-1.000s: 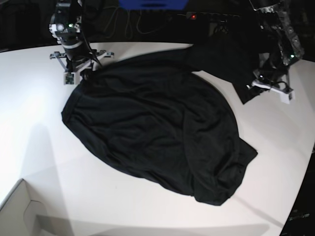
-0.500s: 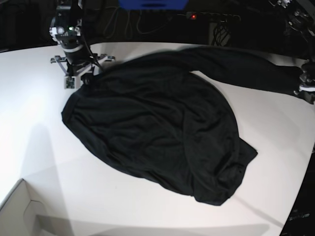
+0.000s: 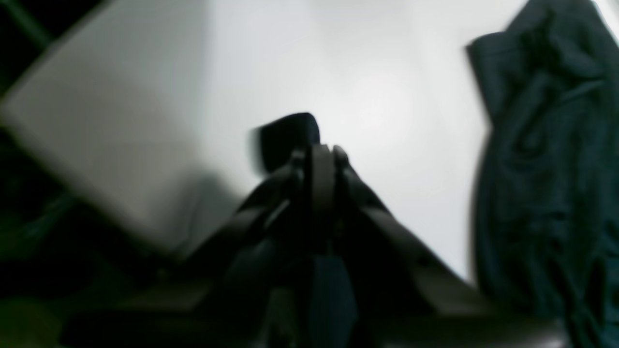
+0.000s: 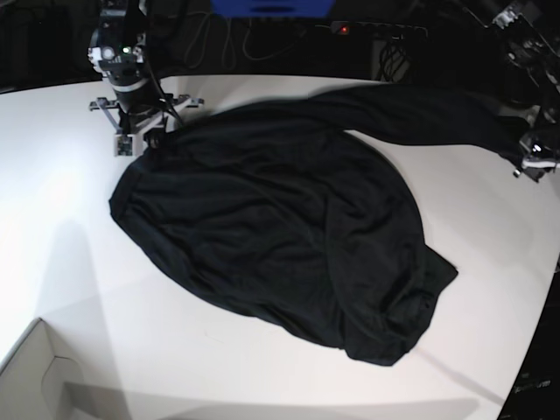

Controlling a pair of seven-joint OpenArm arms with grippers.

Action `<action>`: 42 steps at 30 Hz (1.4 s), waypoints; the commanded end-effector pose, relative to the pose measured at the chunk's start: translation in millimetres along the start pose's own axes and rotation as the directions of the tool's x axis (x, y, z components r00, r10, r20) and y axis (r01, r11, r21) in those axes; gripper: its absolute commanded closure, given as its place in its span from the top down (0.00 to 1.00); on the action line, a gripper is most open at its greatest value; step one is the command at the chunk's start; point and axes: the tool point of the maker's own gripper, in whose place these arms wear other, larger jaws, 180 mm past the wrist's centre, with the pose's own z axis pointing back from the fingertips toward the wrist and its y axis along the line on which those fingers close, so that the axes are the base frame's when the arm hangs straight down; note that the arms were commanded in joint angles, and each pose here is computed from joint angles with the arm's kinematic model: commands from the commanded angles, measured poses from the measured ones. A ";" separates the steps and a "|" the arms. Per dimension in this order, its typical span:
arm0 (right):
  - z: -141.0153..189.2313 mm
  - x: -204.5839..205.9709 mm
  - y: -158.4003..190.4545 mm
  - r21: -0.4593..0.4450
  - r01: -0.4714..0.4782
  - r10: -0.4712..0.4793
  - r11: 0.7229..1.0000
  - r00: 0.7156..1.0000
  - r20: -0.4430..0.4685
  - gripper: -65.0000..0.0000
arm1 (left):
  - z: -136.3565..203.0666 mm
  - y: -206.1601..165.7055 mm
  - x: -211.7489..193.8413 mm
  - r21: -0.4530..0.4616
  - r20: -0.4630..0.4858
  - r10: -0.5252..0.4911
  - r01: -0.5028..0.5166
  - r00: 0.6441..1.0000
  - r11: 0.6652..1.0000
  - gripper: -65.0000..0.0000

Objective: Layout the t-shirt on the table in an organized manner, then fold the t-shirt properly
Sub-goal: 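Grasp the shirt edge with the left gripper and drag it outward, then stretch the sleeve outward with the left gripper, then release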

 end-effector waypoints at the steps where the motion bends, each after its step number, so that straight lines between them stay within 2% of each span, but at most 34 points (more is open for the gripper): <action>1: 2.5 9.0 -0.1 0.001 0.001 -0.001 1.000 0.999 0.036 0.00 | -1.9 -5.6 11.0 -0.016 0.029 -0.006 0.007 1.000 1.000 0.00; 7: 3.4 7.6 -0.2 0.001 0.001 -0.001 1.000 0.999 0.033 0.00 | -30.2 -32.0 -3.7 -0.086 -0.033 0.007 -0.010 0.999 0.996 0.00; 11: 3.6 7.0 -0.2 0.001 0.001 -0.001 1.000 0.999 0.032 0.00 | -36.4 -44.0 2.4 -0.106 0.038 -0.018 0.022 0.999 0.994 0.00; 15: 3.6 7.1 -0.6 0.000 -0.001 0.001 1.000 0.999 0.032 0.00 | -29.4 -24.5 6.5 -0.027 0.064 -0.034 0.036 0.997 0.999 0.00; 20: 3.0 7.8 -0.5 0.001 0.000 0.000 1.000 0.999 0.033 0.00 | -7.9 28.9 18.3 0.089 0.121 0.028 -0.039 0.992 0.995 0.00; 25: 1.9 11.0 0.1 0.001 0.001 -0.001 1.000 0.999 0.041 0.00 | 3.4 52.0 25.3 0.134 0.159 0.061 -0.083 0.985 0.987 0.00; 29: 1.8 11.0 0.6 0.003 0.001 -0.001 1.000 0.999 0.041 0.00 | -4.9 51.2 18.6 0.126 0.140 0.083 -0.101 0.987 0.987 0.00; 33: 1.6 11.2 3.2 0.010 -0.003 0.002 1.000 0.999 0.041 0.00 | -33.4 23.8 5.6 0.065 0.116 0.109 -0.118 0.987 0.991 0.00; 36: 1.5 10.7 8.0 0.023 -0.008 0.007 1.000 0.999 0.040 0.00 | -48.4 1.6 -2.9 0.019 0.097 0.086 -0.088 0.992 0.996 0.01; 39: 1.5 10.7 8.0 0.023 -0.008 0.007 1.000 0.999 0.040 0.00 | -54.9 -20.5 -8.8 -0.025 0.078 0.052 -0.050 0.996 0.998 0.10; 42: 1.7 10.0 8.0 0.023 -0.008 0.007 1.000 0.999 0.038 0.00 | -58.1 -34.1 -23.6 -0.050 0.051 0.069 -0.067 0.996 0.997 0.22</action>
